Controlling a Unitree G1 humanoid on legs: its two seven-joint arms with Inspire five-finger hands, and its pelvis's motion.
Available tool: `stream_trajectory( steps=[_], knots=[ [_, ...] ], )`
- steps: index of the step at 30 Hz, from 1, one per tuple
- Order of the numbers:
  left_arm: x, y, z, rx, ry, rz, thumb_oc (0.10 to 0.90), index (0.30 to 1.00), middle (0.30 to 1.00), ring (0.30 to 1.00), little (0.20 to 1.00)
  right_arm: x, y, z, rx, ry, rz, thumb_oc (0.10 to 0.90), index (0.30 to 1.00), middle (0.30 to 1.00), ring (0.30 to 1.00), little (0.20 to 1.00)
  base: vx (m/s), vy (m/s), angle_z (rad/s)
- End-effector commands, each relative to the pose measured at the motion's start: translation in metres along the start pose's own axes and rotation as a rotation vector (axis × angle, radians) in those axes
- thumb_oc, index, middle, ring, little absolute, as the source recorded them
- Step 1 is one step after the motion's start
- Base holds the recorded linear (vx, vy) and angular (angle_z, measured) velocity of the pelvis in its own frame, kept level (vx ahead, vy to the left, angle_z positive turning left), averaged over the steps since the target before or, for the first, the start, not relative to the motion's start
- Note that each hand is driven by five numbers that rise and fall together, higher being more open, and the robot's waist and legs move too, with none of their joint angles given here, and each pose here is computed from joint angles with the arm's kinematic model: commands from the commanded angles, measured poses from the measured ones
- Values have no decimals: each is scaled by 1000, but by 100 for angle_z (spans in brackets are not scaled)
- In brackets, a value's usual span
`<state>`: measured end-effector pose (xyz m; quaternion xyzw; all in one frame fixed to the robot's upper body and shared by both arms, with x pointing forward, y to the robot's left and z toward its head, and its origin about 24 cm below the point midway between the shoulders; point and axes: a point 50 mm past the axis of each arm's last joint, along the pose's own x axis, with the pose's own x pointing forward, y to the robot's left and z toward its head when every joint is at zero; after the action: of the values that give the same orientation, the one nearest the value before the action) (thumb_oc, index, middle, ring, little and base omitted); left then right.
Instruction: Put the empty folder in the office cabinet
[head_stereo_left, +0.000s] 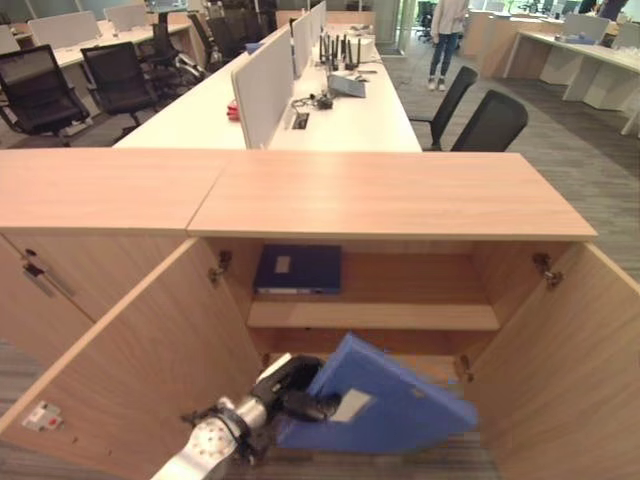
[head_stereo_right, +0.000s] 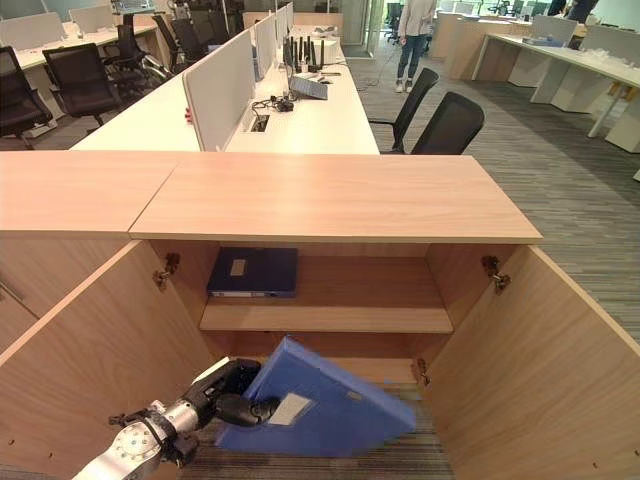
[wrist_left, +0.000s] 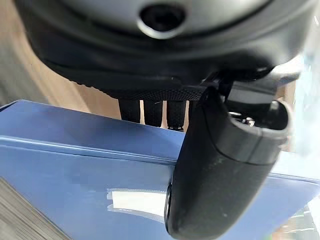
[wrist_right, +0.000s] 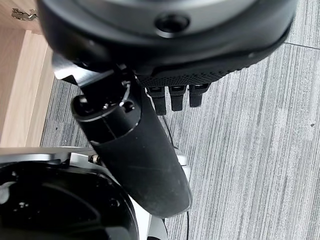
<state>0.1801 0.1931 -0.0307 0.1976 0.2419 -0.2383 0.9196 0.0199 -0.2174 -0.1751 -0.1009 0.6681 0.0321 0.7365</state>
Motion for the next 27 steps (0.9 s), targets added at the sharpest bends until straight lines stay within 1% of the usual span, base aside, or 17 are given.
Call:
stream_trajectory(
  steps=[1,2,3,4,7,8,9,10,11,12,16,21,27],
  knots=[
    [3,23,54,174,-262,113,400,300,300,300,300,-5,-18,70,-9,-246,-46,800,900,900,900,900,0,0,0],
    [2,25,50,185,-248,128,400,300,300,300,300,-10,-20,89,-34,-334,-54,800,900,900,900,900,0,0,0],
    [2,24,50,184,-247,127,400,300,300,300,300,-10,-20,88,-35,-333,-54,800,900,900,900,900,0,0,0],
    [1,26,48,205,-237,149,400,300,300,300,300,-26,-31,123,-85,-492,-106,800,900,900,900,900,0,0,0],
    [-2,29,47,221,-236,188,400,300,300,300,300,-58,-46,163,-167,-719,-187,800,900,900,900,900,7,9,-1],
    [17,9,53,220,-260,118,400,300,300,300,300,-84,24,255,-248,-916,-131,800,900,900,900,900,19,14,-10],
    [17,9,53,221,-261,118,400,300,300,300,300,-84,24,255,-248,-917,-131,800,900,900,900,900,3,36,-19],
    [20,16,53,166,-259,200,400,300,300,300,300,-59,-16,201,-160,-792,-182,800,900,900,900,900,-16,24,-23],
    [20,15,53,165,-259,199,400,300,300,300,300,-59,-16,200,-160,-790,-183,800,900,900,900,900,-37,29,12],
    [10,21,52,145,-271,217,400,300,300,300,300,-78,-23,215,-178,-889,-196,800,900,900,900,900,-23,6,23],
    [0,22,53,96,-298,218,400,300,300,300,300,-101,-16,228,-233,-1017,-138,800,900,900,900,900,-2,-3,3],
    [-7,24,59,57,-345,223,400,300,300,300,300,-108,-7,227,-258,-1056,-70,800,900,900,900,900,18,-8,3],
    [-15,31,58,62,-347,254,400,300,300,300,300,-111,-2,222,-257,-1067,-11,800,900,900,900,900,5,-2,0]
  ],
)
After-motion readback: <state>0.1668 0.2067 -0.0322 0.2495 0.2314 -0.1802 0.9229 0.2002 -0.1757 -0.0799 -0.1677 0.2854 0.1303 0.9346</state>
